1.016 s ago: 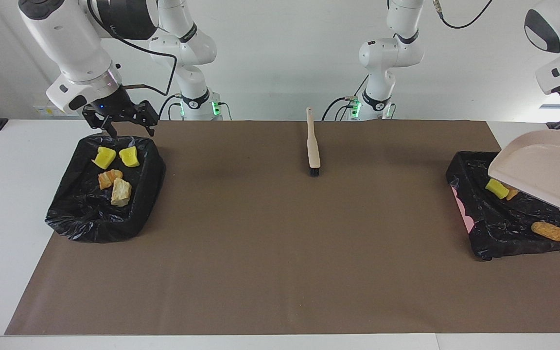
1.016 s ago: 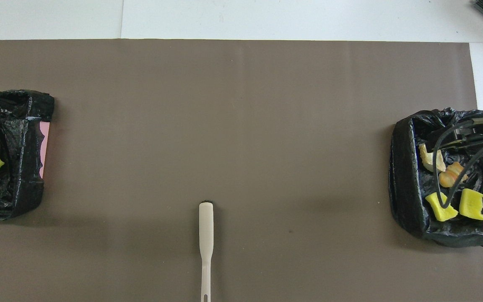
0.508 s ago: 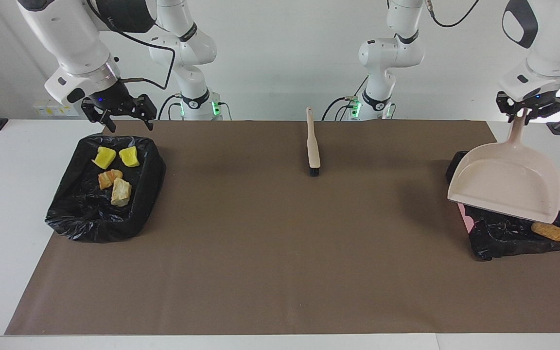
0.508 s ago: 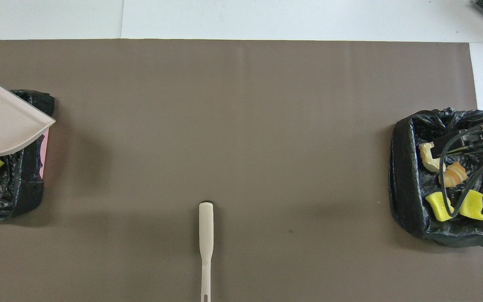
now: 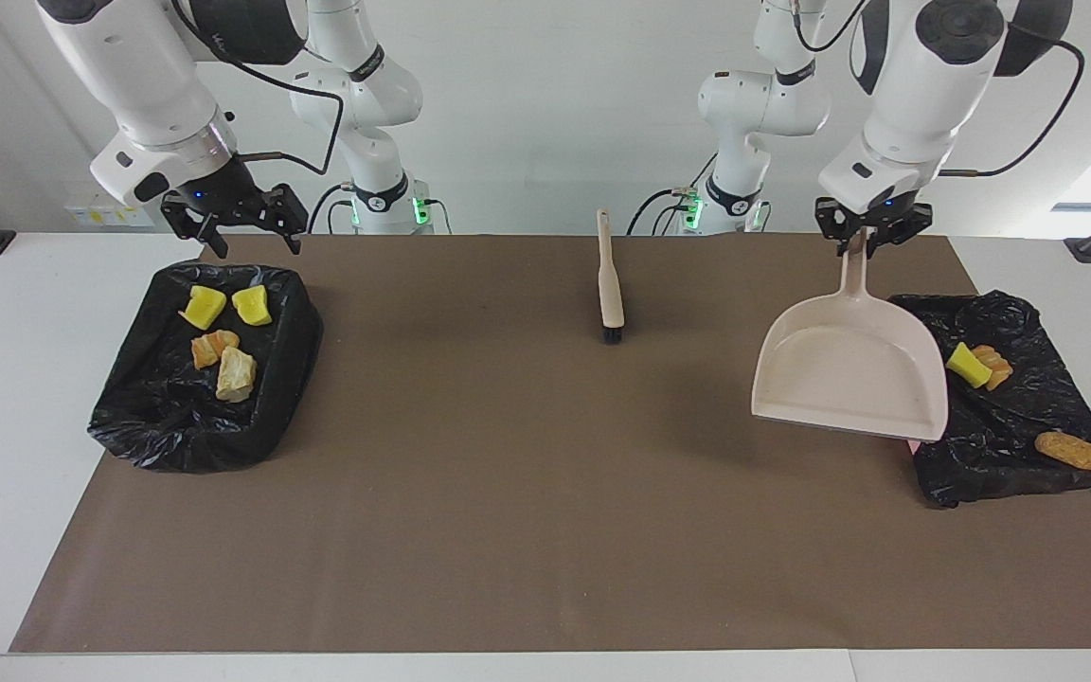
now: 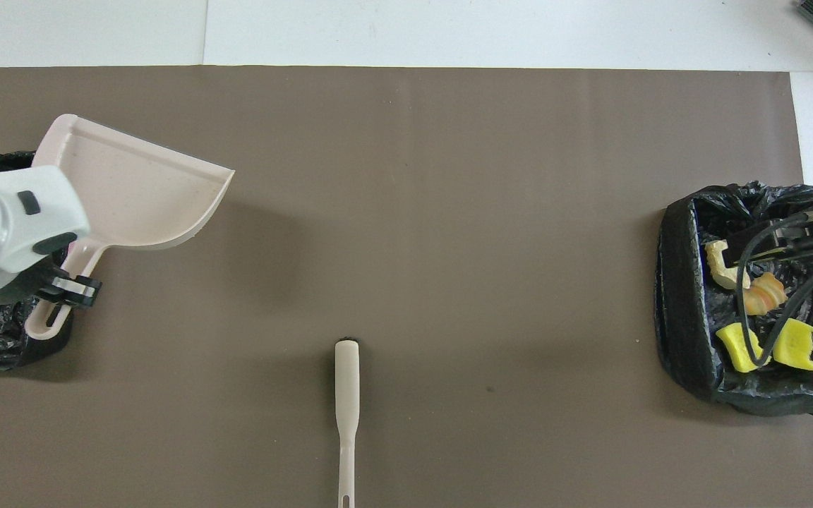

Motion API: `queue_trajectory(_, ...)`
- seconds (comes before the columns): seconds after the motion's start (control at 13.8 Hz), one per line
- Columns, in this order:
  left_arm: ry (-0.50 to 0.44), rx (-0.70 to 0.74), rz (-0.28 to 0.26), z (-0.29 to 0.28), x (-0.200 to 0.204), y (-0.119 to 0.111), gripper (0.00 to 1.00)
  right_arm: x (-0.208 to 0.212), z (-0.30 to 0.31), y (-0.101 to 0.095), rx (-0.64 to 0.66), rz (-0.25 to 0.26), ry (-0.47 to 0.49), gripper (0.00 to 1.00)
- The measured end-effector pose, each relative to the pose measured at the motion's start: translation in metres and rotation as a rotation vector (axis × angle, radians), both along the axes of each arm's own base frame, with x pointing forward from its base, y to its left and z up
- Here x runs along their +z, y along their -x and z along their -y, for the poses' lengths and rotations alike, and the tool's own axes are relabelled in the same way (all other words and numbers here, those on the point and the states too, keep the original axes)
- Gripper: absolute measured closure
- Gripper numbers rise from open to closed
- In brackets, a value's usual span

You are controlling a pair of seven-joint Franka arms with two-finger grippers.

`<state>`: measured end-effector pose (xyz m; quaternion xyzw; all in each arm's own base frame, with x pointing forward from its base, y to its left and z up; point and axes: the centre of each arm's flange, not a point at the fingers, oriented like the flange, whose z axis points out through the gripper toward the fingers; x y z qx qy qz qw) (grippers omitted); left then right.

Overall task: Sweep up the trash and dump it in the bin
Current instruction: 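Carry the empty dustpan back to mid-table with the left gripper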

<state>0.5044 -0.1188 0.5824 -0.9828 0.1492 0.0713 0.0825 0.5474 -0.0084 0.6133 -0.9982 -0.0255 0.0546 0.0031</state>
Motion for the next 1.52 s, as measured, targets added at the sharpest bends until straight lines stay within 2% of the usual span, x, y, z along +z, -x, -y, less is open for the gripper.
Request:
queue_trajectory(0.22, 0.075, 0.075, 0.064, 0.062, -0.02, 0.006, 0.67, 0.0, 0.0, 0.0, -0.001, 0.0, 0.0, 0.0)
queue_trajectory(0.44, 0.137, 0.108, 0.088, 0.119, -0.048, 0.008, 0.67, 0.0, 0.0, 0.0, -0.001, 0.0, 0.0, 0.0)
queue_trajectory(0.65, 0.177, 0.143, 0.085, 0.181, -0.095, 0.009, 0.67, 0.0, 0.0, 0.0, -0.001, 0.0, 0.0, 0.0)
queue_trajectory(0.87, 0.206, 0.159, 0.13, 0.248, -0.157, 0.01, 0.67, 0.0, 0.001, 0.0, -0.001, 0.0, 0.0, 0.0)
queue_trajectory(1.02, 0.228, 0.166, 0.122, 0.264, -0.18, 0.011, 0.67, 0.0, 0.001, 0.0, -0.001, 0.0, 0.0, 0.0)
queue_trajectory(1.52, 0.234, 0.119, 0.116, 0.269, -0.189, 0.017, 0.67, 0.0, 0.001, 0.0, -0.002, 0.0, 0.0, 0.0)
